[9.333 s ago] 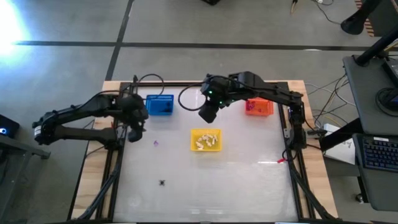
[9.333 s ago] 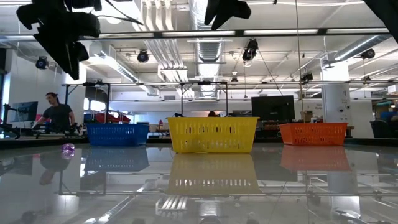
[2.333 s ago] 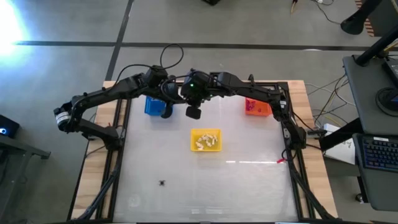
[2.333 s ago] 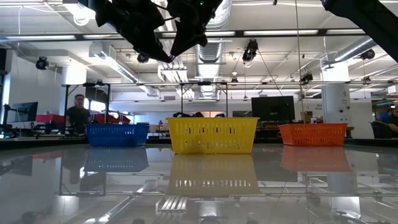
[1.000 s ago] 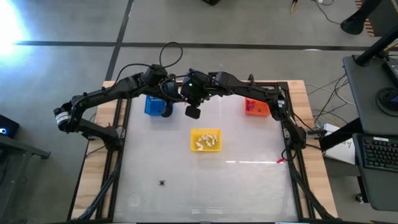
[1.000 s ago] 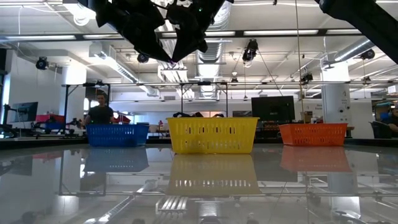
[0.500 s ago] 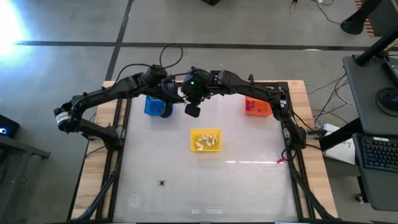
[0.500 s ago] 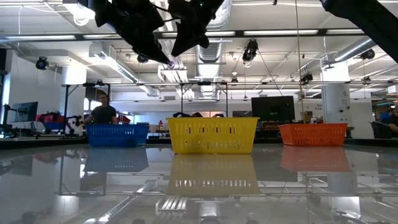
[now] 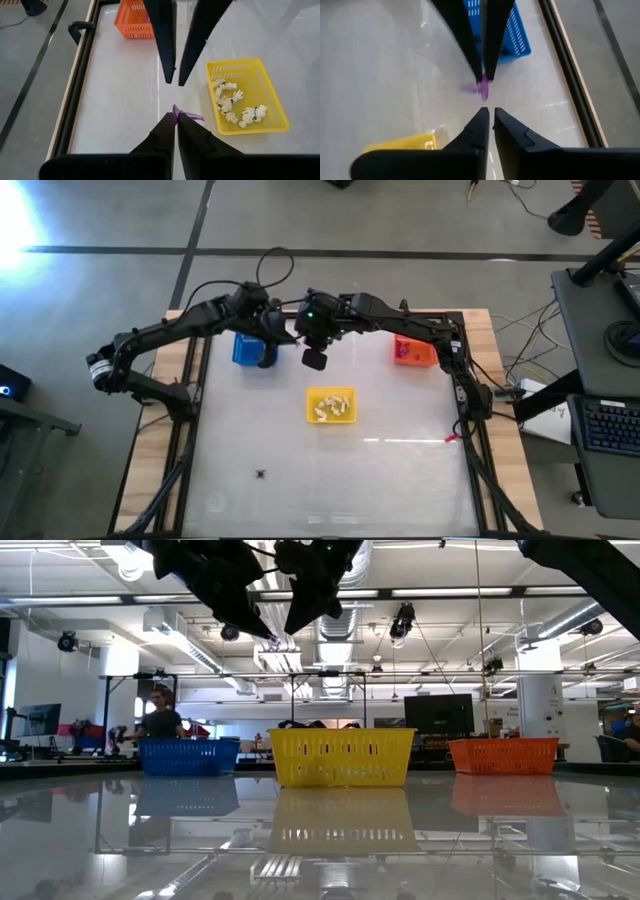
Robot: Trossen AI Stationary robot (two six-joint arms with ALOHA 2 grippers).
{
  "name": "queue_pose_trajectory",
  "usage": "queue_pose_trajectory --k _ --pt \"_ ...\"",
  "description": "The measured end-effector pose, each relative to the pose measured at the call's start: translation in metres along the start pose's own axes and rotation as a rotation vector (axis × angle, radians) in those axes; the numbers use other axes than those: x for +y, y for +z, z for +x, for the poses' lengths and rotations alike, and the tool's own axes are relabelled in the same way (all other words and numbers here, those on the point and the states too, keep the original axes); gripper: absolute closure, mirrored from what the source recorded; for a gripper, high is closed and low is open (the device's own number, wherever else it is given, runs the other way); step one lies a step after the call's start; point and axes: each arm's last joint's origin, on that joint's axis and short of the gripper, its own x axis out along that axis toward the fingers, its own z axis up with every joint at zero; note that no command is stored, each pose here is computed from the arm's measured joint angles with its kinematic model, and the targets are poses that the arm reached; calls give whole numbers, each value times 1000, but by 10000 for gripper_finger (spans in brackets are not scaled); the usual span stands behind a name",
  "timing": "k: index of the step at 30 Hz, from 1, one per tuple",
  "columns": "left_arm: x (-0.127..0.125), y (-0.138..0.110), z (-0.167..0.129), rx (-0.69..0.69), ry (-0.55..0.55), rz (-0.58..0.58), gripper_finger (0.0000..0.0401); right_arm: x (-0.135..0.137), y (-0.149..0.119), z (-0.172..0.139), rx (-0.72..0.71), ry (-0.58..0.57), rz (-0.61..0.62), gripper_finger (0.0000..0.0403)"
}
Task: Sort Halloween decoration
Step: Put the purple witch hat toy into the orange bin
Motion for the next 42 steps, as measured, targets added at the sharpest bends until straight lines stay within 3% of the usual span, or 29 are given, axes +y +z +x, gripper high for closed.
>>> queue_pose_trajectory --k 6,13,23,33,42 --pt "1 11 -10 -14 -15 17 401 0 -4 0 45 5 -80 331" --pt "2 19 -14 -42 -38 23 401 0 0 -1 -3 0 -93 270" --pt "7 13 3 9 -62 9 401 1 2 -3 -27 23 -87 266" --pt "10 25 -6 -28 -48 25 401 3 0 -1 -9 87 -63 266" --pt "8 20 -1 -6 -109 8 401 2 1 0 -20 77 -56 266"
